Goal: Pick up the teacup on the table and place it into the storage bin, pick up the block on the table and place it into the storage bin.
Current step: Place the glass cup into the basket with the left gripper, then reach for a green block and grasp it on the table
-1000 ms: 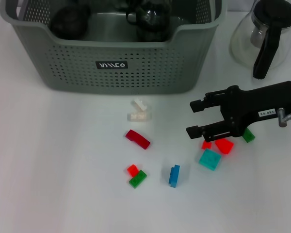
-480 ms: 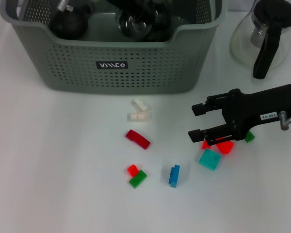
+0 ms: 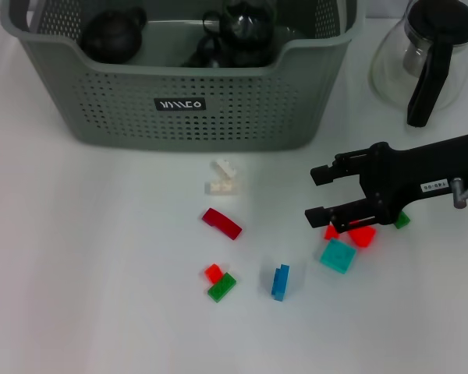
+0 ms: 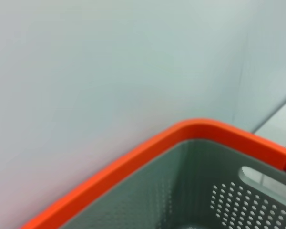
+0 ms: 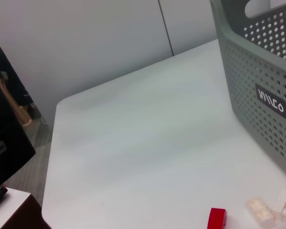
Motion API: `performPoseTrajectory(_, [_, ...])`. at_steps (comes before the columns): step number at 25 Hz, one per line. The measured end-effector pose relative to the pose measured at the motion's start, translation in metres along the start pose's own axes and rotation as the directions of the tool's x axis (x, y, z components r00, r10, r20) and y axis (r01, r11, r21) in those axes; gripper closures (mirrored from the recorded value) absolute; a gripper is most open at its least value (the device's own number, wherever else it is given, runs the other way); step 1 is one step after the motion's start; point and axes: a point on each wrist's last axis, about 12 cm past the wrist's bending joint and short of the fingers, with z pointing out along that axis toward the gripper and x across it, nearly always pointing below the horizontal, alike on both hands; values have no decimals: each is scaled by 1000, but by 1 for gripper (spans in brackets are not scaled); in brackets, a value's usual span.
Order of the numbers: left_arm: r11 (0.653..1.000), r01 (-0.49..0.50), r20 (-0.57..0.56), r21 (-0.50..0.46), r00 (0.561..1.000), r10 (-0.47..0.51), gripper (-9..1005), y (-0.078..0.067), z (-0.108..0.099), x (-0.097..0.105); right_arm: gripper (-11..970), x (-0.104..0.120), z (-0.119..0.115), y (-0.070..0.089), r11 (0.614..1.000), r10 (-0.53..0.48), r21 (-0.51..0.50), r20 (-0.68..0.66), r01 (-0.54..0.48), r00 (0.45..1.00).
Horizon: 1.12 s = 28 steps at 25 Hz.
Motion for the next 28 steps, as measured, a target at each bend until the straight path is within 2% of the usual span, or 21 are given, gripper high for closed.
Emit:
performPoseTrajectory(3, [1000,8,29,6,1000,-9,212,0,-22,1,207,0,-1,-1,1000,-1,4,2,1,1000])
performPoseTrajectory(6, [998,12,76,63,997,-17,185,-6,-42,4,211,-2,-3,-2,1000,-4,8,1,4,1000])
performPoseTrajectory(9, [965,-43,123,258,992,11,186,-26,-59,16,215,-3,-6,-3,1000,-8,7,-4,8,1000])
performPoseTrajectory(11, [894,-116,162,433,986,50,187,-44,-67,34,218,-4,-8,-3,1000,-12,3,-4,12,1000])
performPoseTrajectory(12, [846,-161,191,509,979,71,187,-53,-71,44,220,-5,-10,-2,1000,-14,-2,-5,14,1000])
performPoseTrajectory(14, [785,-214,228,582,969,95,189,-62,-72,61,222,-5,-12,-2,1000,-17,-9,-6,17,1000])
performPoseTrajectory(15, [744,-252,251,619,961,117,189,-68,-71,74,224,-4,-15,-2,1000,-16,-8,-9,16,1000])
performPoseTrajectory(18, [652,-340,322,678,934,151,191,-81,-66,107,228,0,-21,-3,1000,-5,1,-23,5,1000])
performPoseTrajectory(20, [616,-353,349,704,928,134,192,-85,-60,123,231,3,-26,-4,1000,17,5,-48,-17,999])
performPoseTrajectory(25, [599,-340,387,725,921,54,195,-82,-43,155,238,8,-35,-6,999,49,18,-132,-47,990])
performPoseTrajectory(26, [605,-339,395,721,918,44,195,-81,-40,160,240,9,-36,-7,999,49,21,-152,-46,987])
performPoseTrajectory(28, [640,-329,415,694,910,18,195,-77,-33,172,243,11,-39,-8,999,46,31,-186,-41,981])
